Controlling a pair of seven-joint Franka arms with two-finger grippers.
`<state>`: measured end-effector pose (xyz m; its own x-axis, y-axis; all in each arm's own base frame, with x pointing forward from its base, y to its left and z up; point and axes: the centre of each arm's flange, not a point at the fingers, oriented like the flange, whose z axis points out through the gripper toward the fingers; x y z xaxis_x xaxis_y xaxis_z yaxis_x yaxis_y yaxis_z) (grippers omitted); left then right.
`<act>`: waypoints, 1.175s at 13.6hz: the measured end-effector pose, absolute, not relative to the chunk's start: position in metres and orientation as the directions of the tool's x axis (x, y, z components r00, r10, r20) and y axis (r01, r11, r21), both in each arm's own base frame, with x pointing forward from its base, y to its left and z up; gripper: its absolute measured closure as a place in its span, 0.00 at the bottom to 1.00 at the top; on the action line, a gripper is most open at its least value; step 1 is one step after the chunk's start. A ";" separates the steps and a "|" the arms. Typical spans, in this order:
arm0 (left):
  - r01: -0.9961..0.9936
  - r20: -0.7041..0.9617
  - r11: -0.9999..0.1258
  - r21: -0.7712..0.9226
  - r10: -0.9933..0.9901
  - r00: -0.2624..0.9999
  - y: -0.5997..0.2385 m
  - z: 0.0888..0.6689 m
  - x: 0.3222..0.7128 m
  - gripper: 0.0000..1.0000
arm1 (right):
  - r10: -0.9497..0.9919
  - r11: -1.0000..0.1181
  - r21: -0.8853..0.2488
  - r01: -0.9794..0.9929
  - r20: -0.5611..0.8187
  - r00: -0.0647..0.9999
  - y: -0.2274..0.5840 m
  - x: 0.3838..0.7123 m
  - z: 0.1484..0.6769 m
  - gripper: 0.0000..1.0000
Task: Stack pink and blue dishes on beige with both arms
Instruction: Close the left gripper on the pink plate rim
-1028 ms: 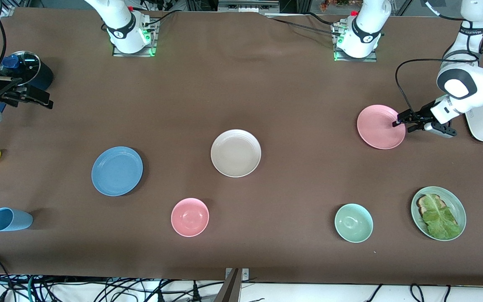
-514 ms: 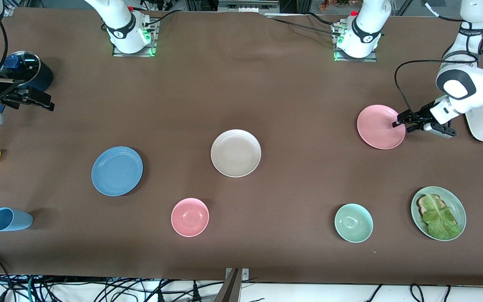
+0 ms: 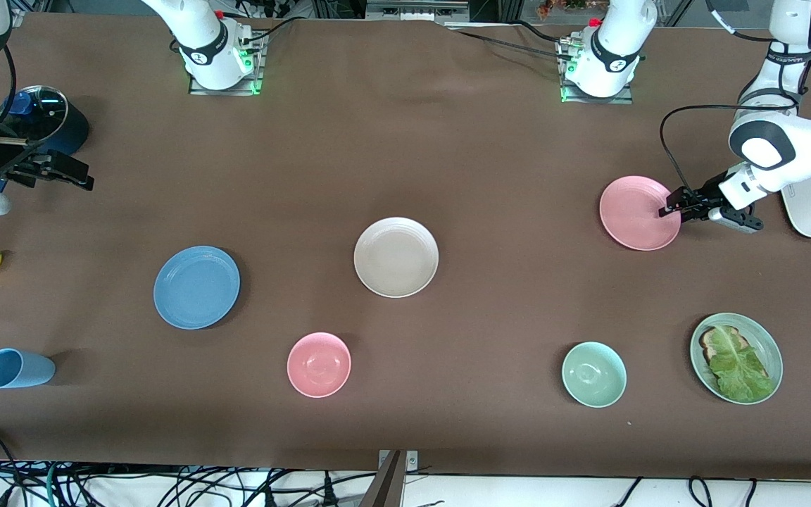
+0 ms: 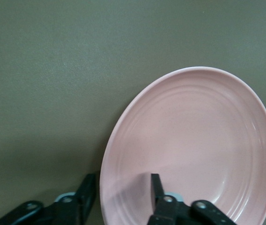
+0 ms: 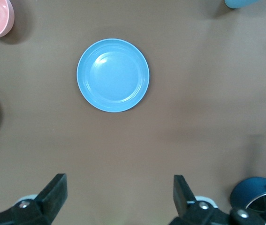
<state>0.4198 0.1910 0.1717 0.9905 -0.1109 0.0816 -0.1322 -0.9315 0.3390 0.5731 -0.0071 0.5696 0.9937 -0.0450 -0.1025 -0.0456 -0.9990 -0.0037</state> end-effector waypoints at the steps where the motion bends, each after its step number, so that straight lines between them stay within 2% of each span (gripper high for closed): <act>1: -0.135 0.084 -0.932 0.338 -0.113 0.990 0.191 0.172 0.421 0.62 | -0.045 -0.999 -0.004 -0.046 -0.102 0.994 -0.007 0.573 0.569 0.00; 2: -0.136 0.085 -0.932 0.337 -0.113 0.990 0.191 0.173 0.421 0.62 | -0.045 -0.999 -0.004 -0.045 -0.102 0.994 -0.007 0.573 0.569 0.00; 3: -0.136 0.086 -0.932 0.336 -0.114 0.990 0.191 0.173 0.422 0.68 | -0.045 -0.999 -0.004 -0.046 -0.101 0.994 -0.007 0.574 0.569 0.00; 5: -0.137 0.088 -0.932 0.336 -0.114 0.990 0.192 0.173 0.422 0.87 | -0.045 -0.999 -0.004 -0.045 -0.101 0.994 -0.007 0.574 0.569 0.00; 6: -0.137 0.089 -0.932 0.335 -0.114 0.990 0.192 0.174 0.423 0.88 | -0.045 -0.999 -0.004 -0.045 -0.101 0.994 -0.007 0.574 0.569 0.00; 7: -0.138 0.089 -0.932 0.335 -0.114 0.989 0.192 0.174 0.423 0.96 | -0.045 -0.999 -0.004 -0.045 -0.101 0.994 -0.007 0.574 0.569 0.00; 16: -0.131 0.133 -0.927 0.352 -0.089 0.987 0.192 0.191 0.432 0.95 | -0.041 -0.999 -0.003 -0.041 -0.100 0.994 -0.005 0.574 0.569 0.00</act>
<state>0.4324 0.1920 0.1910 0.9871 -0.0892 0.1333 -0.1313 -0.9269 0.3516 0.5739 -0.0047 0.5690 0.9941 -0.0409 -0.1004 -0.0414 -0.9991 -0.0035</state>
